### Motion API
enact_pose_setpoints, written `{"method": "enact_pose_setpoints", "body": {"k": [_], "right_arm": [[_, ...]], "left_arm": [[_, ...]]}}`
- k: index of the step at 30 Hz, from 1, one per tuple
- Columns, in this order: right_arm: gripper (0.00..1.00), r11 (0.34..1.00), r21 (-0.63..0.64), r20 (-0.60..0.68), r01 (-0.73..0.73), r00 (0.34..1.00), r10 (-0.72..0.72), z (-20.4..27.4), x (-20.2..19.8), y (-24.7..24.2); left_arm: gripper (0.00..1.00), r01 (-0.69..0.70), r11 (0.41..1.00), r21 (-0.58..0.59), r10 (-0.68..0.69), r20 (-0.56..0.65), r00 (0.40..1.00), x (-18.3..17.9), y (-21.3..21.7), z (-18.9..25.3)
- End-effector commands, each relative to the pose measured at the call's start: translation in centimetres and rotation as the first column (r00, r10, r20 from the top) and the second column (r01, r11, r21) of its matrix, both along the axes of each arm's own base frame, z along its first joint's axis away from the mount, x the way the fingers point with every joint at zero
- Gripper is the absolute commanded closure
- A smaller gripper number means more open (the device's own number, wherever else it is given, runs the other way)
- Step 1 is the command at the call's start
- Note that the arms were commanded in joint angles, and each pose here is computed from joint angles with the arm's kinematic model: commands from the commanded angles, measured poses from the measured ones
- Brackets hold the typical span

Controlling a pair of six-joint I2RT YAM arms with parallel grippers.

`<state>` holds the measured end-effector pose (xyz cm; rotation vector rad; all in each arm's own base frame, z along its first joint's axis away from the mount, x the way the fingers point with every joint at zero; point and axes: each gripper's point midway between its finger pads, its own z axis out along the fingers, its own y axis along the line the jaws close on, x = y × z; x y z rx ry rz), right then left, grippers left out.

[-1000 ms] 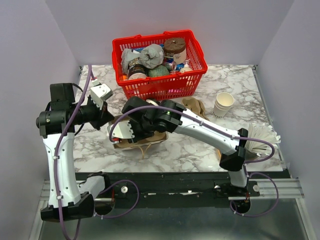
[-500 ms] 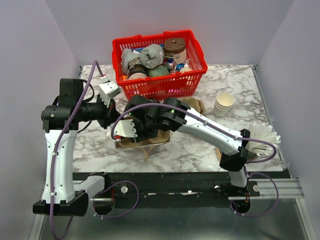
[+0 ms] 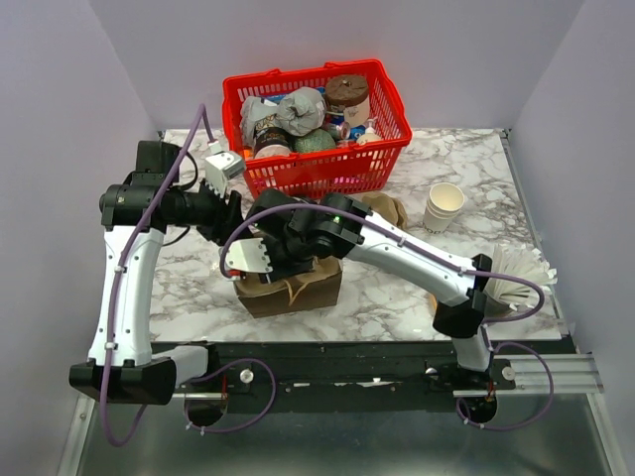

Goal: Pack the takeout coffee

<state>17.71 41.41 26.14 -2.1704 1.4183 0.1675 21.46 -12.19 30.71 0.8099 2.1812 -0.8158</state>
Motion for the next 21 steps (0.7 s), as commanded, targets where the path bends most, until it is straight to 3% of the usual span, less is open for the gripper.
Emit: {"method": "enact_pose_setpoints", "body": {"k": [1, 8, 21], "right_arm": [[1.0, 0.991, -0.136, -0.104, -0.018, 0.995, 0.004, -2.9, -0.5, -2.3], [0.99, 0.978, -0.209, -0.162, -0.018, 0.987, -0.017, -5.3, -0.2, -3.6], [0.99, 0.963, -0.269, -0.205, -0.03, 0.978, -0.027, -8.6, 0.4, -4.1]], "left_arm": [[0.4, -0.099, 0.994, 0.05, 0.101, -0.038, 0.994, -0.9, 1.2, -0.1], [0.34, -0.224, 0.972, 0.07, 0.213, 0.129, 0.968, 1.5, 2.7, 1.0], [0.33, -0.27, 0.959, 0.084, 0.252, 0.172, 0.952, 1.9, 3.6, 0.9]]}}
